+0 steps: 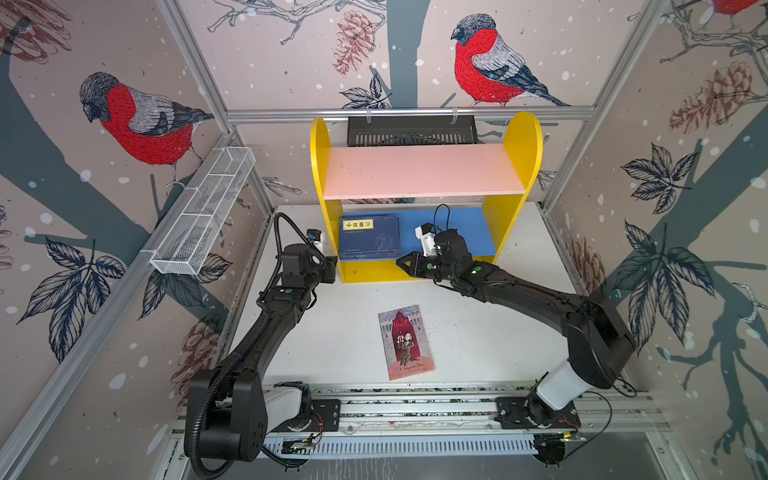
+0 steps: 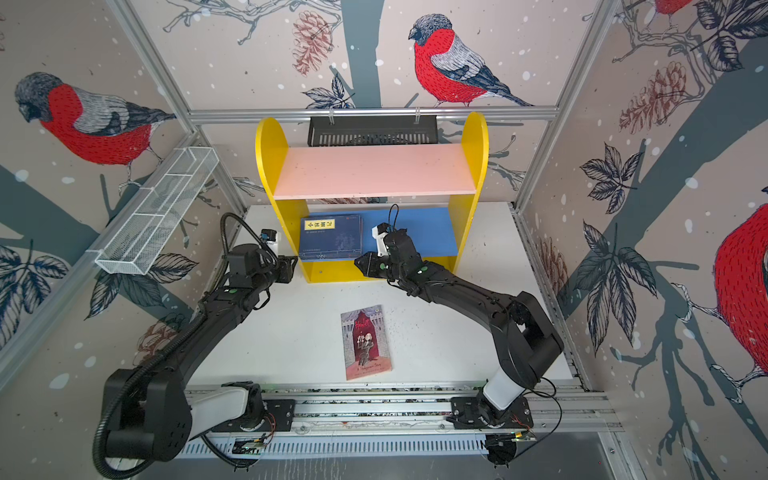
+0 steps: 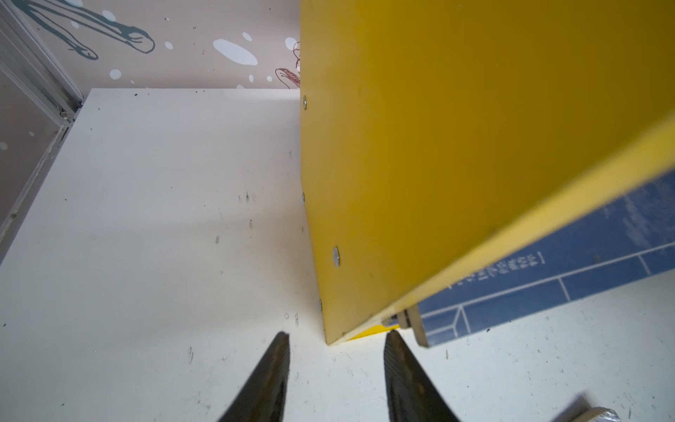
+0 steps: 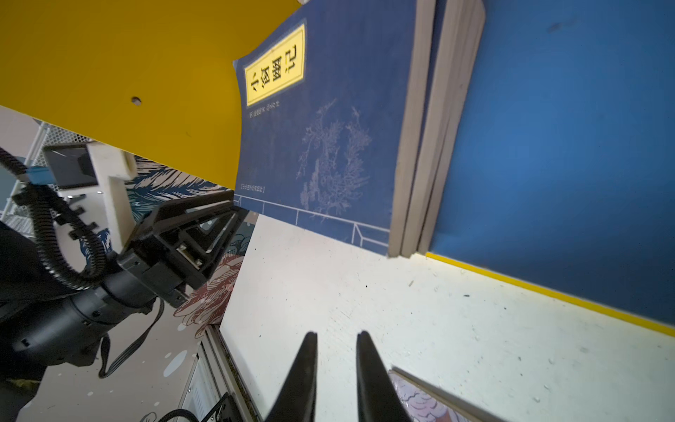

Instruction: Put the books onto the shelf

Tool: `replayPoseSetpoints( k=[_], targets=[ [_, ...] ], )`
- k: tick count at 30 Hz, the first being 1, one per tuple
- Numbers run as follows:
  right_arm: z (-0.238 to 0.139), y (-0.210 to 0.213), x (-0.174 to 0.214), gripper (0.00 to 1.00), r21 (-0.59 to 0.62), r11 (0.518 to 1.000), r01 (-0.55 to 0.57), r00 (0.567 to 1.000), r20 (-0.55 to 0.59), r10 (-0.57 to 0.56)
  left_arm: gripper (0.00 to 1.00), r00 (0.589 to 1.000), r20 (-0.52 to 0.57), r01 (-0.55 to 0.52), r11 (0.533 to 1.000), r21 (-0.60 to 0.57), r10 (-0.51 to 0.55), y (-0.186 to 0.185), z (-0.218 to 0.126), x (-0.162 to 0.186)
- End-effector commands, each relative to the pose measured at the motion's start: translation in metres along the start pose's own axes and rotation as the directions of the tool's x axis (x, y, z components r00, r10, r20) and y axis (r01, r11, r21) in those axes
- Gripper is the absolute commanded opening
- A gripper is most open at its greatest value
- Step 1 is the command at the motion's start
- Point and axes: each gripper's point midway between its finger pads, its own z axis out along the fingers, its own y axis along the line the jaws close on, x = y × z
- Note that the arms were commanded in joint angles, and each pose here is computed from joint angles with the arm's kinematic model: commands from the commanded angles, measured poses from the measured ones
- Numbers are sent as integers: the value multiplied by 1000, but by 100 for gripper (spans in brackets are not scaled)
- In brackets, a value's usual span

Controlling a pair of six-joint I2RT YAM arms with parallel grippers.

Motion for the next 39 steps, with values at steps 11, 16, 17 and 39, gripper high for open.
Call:
replayPoseSetpoints(
  k=[11,16,17,39],
  targets=[
    [-3,-19,-40,20,42,998,-35,995,100,31,44,1000,5,-10,997,75,10,-12,-2,-3],
    [7,-24,-39,20,53,998,-38,996,80,34,44,1000,4,-10,998,68,10,-11,-2,-2],
    [8,-25,-39,20,55,998,-41,996,78,36,44,1000,4,-8,998,69,8,-11,-2,-2],
    [24,-19,-35,19,24,999,-36,999,36,35,44,1000,8,0,998,62,0,-9,-1,-3]
  ],
)
